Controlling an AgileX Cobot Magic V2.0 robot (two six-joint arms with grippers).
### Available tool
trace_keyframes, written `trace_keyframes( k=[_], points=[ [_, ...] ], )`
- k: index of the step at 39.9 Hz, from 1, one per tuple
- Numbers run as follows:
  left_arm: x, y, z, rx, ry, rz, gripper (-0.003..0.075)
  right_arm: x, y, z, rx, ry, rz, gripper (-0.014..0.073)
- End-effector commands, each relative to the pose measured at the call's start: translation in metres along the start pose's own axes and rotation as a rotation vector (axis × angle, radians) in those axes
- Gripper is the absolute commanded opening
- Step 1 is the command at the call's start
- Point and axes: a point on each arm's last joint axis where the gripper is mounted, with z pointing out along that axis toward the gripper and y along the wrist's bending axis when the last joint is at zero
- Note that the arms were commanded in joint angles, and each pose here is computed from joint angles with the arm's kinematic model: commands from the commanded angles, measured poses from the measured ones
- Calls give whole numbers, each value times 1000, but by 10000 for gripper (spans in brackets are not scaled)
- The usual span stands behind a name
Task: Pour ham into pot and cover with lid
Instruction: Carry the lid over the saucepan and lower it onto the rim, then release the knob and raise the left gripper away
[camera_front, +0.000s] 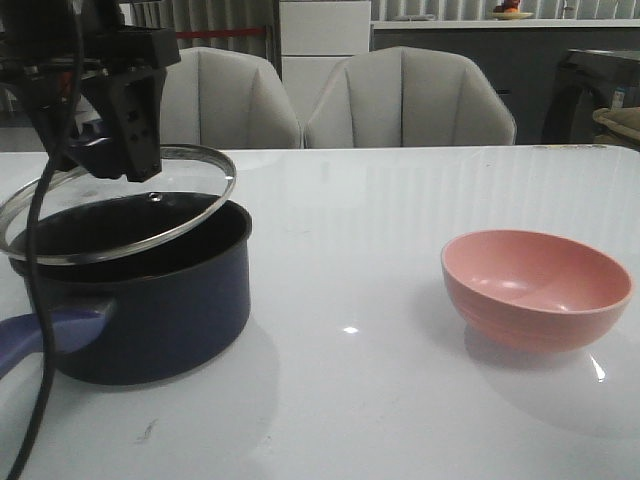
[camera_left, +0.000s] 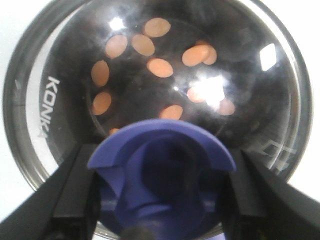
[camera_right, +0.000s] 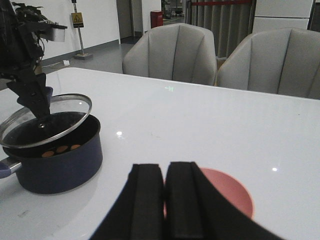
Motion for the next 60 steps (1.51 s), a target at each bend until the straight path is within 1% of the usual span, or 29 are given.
trace_keyframes(
  k=[1, 7, 14, 17, 21, 25, 28, 31, 36, 43, 53, 57, 60],
  points=[
    [4, -6, -24, 24, -26, 6, 265, -16, 0, -1, 7, -99, -7, 168],
    [1, -9, -14, 46, 1, 0, 305, -16, 0, -1, 7, -99, -7, 168],
    [-1, -7, -7, 27, 17, 5, 321, -16, 0, -1, 7, -98, -7, 168],
    [-2, -6, -5, 22, 23, 6, 344, -16, 0, -1, 7, -98, -7, 168],
    [-2, -6, -4, 19, 25, 7, 424, -16, 0, -1, 7, -98, -7, 168],
    [-2, -6, -4, 17, 25, 7, 522, -16, 0, -1, 7, -98, -7, 168],
    [-2, -6, -4, 17, 25, 7, 573, -16, 0, -1, 7, -100, -6, 168],
    [-2, -6, -5, 17, 23, 7, 596, -16, 0, -1, 7, -100, -6, 168],
    [-7, -6, -13, 18, -9, 9, 598, -16, 0, -1, 7, -100, -6, 168],
    [-14, -8, -39, 19, -105, 15, 596, -16, 0, -1, 7, -100, -6, 168],
    [2, -5, -63, -19, -168, 27, 595, -17, 0, -1, 7, -101, -6, 168],
    [14, -7, -76, -8, -254, 25, 595, -17, 0, -1, 7, -101, -6, 168],
    [24, -7, -81, -8, -289, 25, 595, -17, 0, -1, 7, -101, -6, 168]
  ],
)
